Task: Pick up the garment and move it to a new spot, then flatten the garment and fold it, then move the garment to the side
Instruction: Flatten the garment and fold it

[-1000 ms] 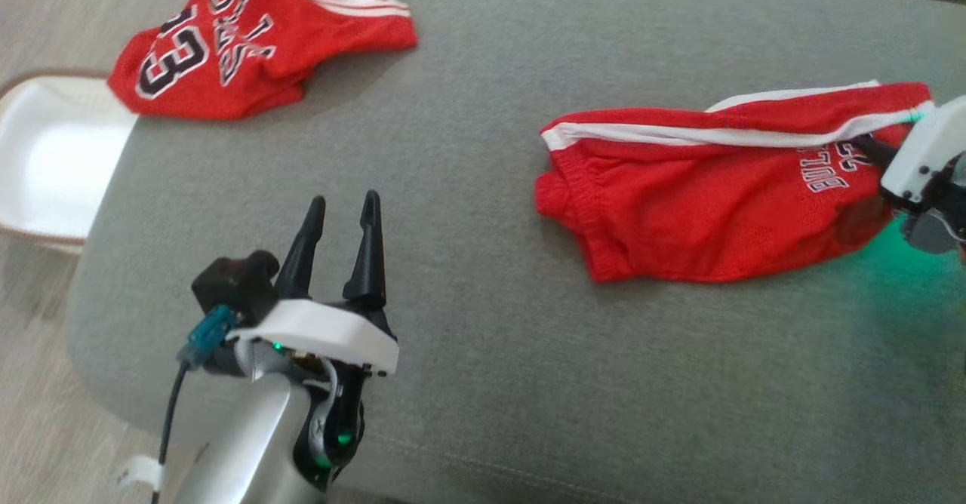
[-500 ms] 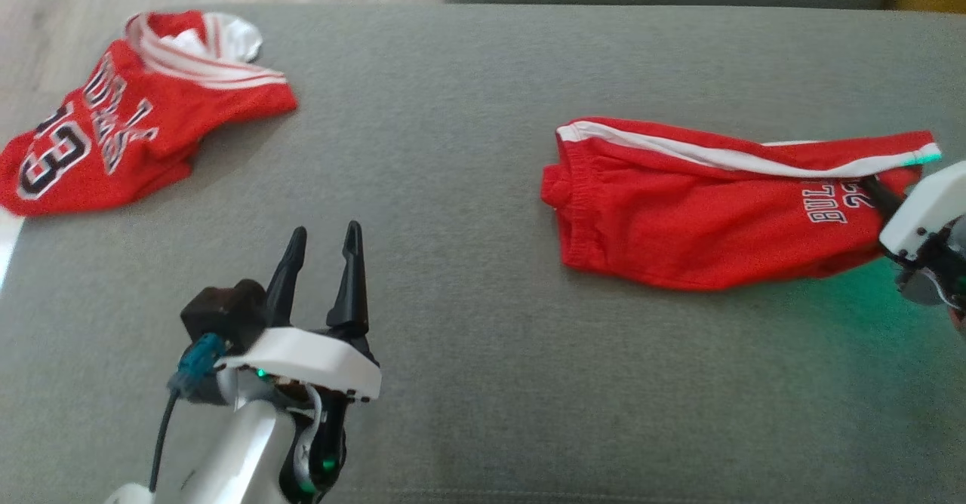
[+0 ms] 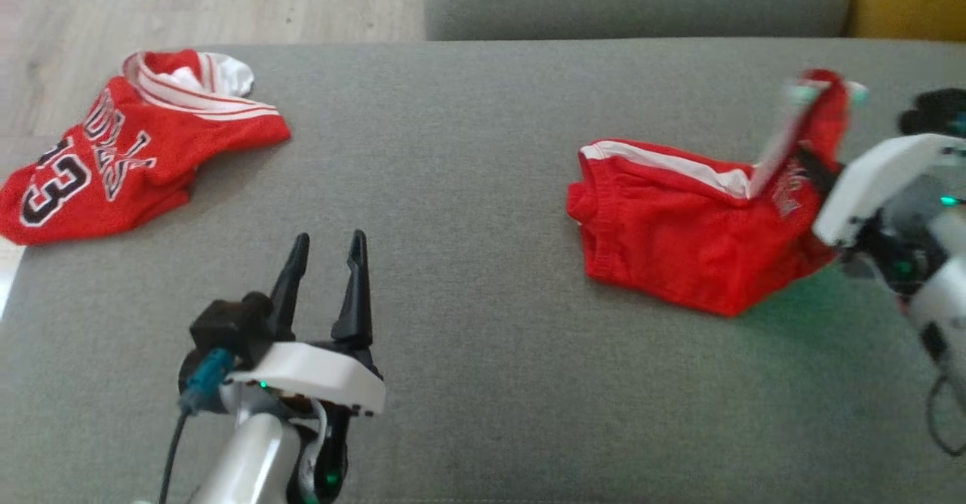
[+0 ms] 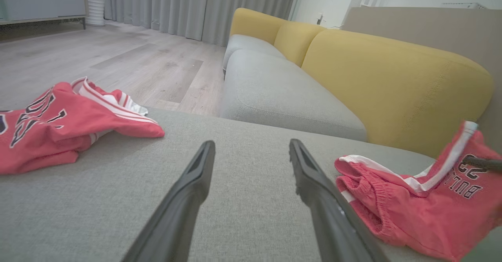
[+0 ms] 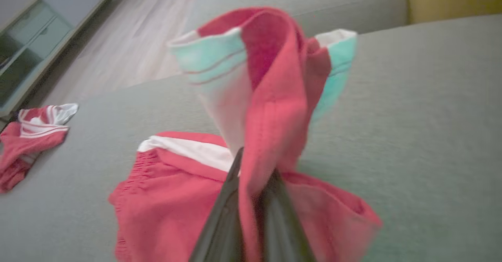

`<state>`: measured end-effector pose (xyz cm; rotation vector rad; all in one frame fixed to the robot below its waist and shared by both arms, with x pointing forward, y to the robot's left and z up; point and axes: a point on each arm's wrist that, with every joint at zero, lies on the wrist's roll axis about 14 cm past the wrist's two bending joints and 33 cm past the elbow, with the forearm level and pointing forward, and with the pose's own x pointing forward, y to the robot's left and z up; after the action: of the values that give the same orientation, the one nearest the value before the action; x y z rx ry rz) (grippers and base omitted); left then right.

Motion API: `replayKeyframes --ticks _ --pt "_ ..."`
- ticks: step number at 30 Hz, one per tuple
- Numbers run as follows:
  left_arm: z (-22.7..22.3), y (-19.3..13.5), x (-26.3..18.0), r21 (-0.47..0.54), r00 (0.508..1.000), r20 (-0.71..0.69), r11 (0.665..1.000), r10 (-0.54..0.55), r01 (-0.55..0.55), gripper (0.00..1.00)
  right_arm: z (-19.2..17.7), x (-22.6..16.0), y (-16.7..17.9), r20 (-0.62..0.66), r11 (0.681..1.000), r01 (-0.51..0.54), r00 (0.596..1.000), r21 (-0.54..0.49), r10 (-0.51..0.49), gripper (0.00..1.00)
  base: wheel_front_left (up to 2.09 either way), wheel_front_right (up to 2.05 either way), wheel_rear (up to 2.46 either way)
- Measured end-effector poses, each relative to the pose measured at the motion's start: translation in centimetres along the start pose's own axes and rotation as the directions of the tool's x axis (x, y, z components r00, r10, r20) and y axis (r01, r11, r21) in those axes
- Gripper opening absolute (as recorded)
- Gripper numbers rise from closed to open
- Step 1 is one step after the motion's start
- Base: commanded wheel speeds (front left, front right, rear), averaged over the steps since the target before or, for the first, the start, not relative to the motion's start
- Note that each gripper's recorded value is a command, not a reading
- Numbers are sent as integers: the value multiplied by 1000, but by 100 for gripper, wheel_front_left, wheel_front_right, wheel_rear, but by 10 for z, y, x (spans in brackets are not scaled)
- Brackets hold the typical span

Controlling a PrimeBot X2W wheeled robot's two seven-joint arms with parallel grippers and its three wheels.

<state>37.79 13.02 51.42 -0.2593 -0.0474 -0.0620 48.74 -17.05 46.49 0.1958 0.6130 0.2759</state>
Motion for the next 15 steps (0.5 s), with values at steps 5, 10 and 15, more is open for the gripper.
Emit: replayKeyframes --ticks 5,10,15 --pt "1 5 -9 -4 1000 4 1000 17 -17 100 -14 14 46 -59 995 -89 994 -36 87 0 0 0 0" --pt "2 18 -17 0 998 7 998 56 -56 100 -36 29 77 -141 990 -134 982 -50 126 0 0 0 0" --pt "1 31 -21 3 995 7 995 101 -101 100 -51 40 97 -185 984 -165 971 -60 152 0 0 0 0"
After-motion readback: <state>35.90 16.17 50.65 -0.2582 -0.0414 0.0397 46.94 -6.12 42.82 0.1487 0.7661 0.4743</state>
